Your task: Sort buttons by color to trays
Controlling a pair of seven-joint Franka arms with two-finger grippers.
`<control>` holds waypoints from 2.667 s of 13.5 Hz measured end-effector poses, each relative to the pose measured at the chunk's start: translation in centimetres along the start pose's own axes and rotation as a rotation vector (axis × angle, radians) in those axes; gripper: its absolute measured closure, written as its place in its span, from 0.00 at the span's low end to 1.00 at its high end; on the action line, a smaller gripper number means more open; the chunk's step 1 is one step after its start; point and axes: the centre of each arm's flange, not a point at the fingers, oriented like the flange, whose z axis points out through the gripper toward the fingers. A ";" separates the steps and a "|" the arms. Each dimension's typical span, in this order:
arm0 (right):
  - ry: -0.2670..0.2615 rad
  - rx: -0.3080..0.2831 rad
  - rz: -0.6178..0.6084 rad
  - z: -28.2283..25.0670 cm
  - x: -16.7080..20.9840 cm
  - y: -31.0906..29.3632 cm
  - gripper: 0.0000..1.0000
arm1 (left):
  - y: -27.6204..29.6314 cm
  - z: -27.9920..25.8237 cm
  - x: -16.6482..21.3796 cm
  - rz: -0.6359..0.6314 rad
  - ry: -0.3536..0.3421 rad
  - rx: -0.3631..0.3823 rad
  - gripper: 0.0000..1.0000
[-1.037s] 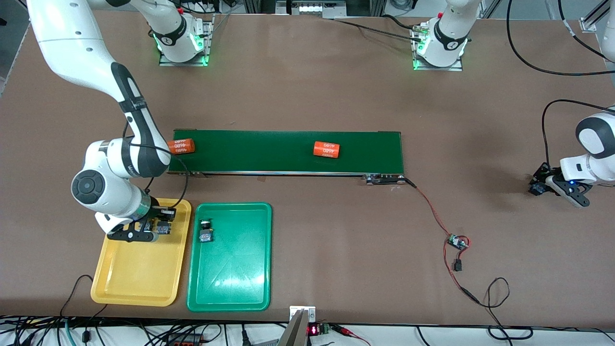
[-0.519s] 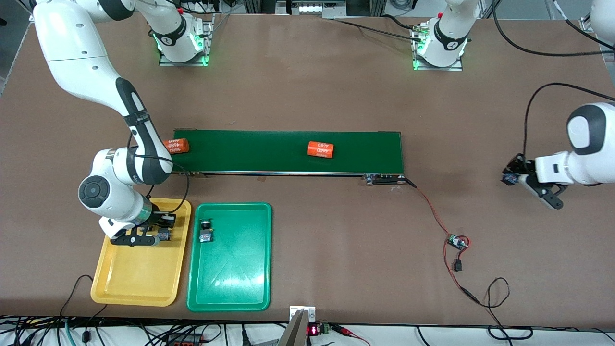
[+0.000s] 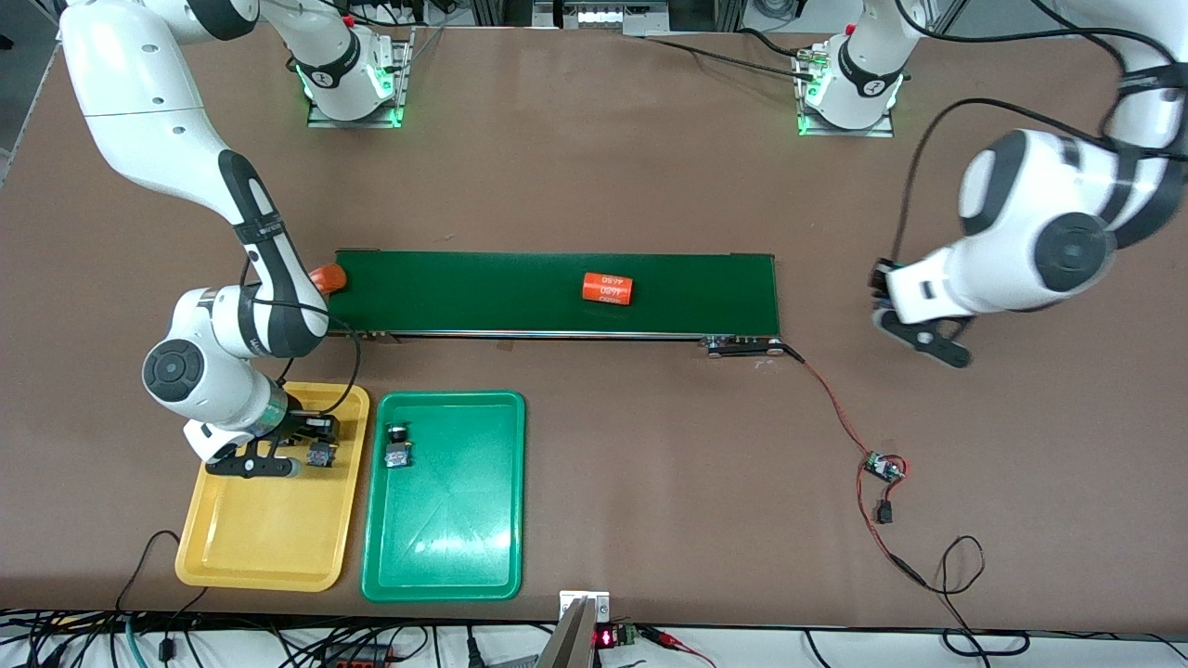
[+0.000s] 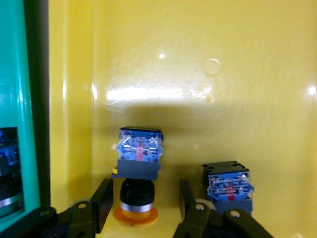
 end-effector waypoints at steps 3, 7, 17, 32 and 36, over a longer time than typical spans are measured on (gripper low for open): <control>-0.027 0.023 0.014 -1.5 -0.3 -1.8 0.19 | 3.3 0.9 1.3 -0.048 0.042 -0.010 0.59; -0.110 0.021 0.063 -7.8 -1.8 -6.5 0.00 | 7.3 2.9 3.1 -0.118 0.076 -0.007 0.59; -0.155 -0.013 0.128 -16.7 -11.7 -16.0 0.00 | 14.9 8.6 6.4 -0.154 0.109 -0.032 0.59; -0.111 -0.022 0.116 -16.4 -21.7 -16.5 0.00 | 18.4 11.7 6.6 -0.171 0.128 -0.038 0.18; -0.108 -0.020 0.117 -16.4 -21.7 -16.6 0.00 | 15.7 6.0 7.2 -0.218 0.227 -0.027 0.00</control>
